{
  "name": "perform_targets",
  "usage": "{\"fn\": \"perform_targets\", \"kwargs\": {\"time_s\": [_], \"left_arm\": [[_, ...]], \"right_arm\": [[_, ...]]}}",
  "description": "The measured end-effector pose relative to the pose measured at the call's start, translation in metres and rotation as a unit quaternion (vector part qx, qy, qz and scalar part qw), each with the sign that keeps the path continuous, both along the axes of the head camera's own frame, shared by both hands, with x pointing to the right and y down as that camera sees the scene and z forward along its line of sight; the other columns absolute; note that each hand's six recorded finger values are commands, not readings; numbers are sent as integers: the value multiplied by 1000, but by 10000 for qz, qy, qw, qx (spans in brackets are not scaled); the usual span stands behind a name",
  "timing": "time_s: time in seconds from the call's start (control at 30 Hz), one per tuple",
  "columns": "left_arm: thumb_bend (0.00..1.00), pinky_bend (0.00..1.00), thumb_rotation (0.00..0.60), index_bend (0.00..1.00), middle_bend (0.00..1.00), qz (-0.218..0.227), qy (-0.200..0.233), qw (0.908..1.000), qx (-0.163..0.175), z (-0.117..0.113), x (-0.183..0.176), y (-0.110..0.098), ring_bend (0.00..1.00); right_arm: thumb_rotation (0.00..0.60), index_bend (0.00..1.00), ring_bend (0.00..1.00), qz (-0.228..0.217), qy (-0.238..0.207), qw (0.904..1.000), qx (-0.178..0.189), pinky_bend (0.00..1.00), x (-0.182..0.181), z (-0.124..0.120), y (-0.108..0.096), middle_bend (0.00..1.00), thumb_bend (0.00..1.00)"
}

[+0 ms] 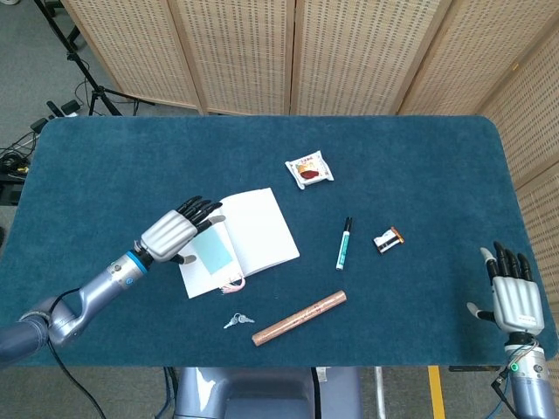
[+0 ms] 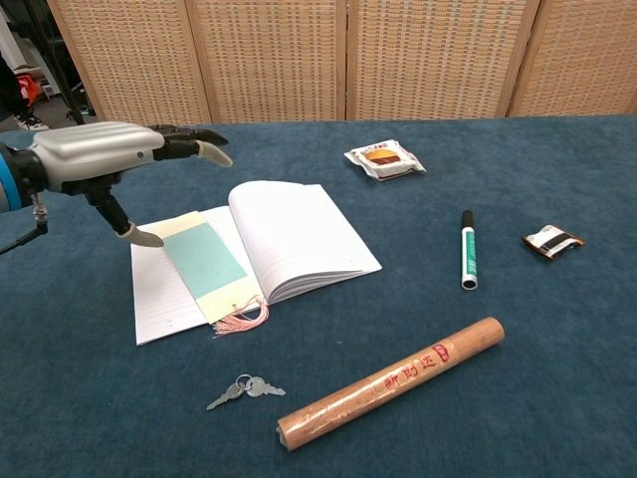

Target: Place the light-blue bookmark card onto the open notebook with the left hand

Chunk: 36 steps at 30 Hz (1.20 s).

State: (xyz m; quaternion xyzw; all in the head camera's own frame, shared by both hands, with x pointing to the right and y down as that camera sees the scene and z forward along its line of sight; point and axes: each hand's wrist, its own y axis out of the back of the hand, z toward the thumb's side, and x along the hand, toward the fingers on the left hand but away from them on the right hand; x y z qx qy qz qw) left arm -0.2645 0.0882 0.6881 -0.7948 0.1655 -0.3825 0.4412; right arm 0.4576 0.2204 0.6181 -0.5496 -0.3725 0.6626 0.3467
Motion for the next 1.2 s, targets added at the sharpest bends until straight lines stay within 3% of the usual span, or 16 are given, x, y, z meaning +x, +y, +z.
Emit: {"fn": "perform_targets", "kwargs": {"time_s": [0.13,0.27,0.47,0.7,1.2], "left_arm": [[131,0,600,85,0,-364,9,9990,-254,-13,-11,7,0],[117,0,600,73,0,-665,-277,9965,-415,-25,-31,9,0],[117,0,600,73,0,-992,-768,9872,-986,-22,-51,19,0],[121,0,600,73,0,-963,-1302,9779,-1322,-16,-57,27,0],[130,0,600,73,0,-814,-1804,9687,-1498,1,-45,30,0]], "right_arm": [[600,69,0,-89,-95,9999,91,3,-5,-5,0,0,156],[600,69,0,-177,-195,9995,174,4,-10,-10,1,0,156],[600,69,0,-296,-317,9988,239,3,-17,-17,5,0,156],[600,69,0,-325,-407,9982,308,3,-19,-23,6,0,156],[600,69,0,-301,-535,9975,356,3,-19,-28,7,0,156]]}}
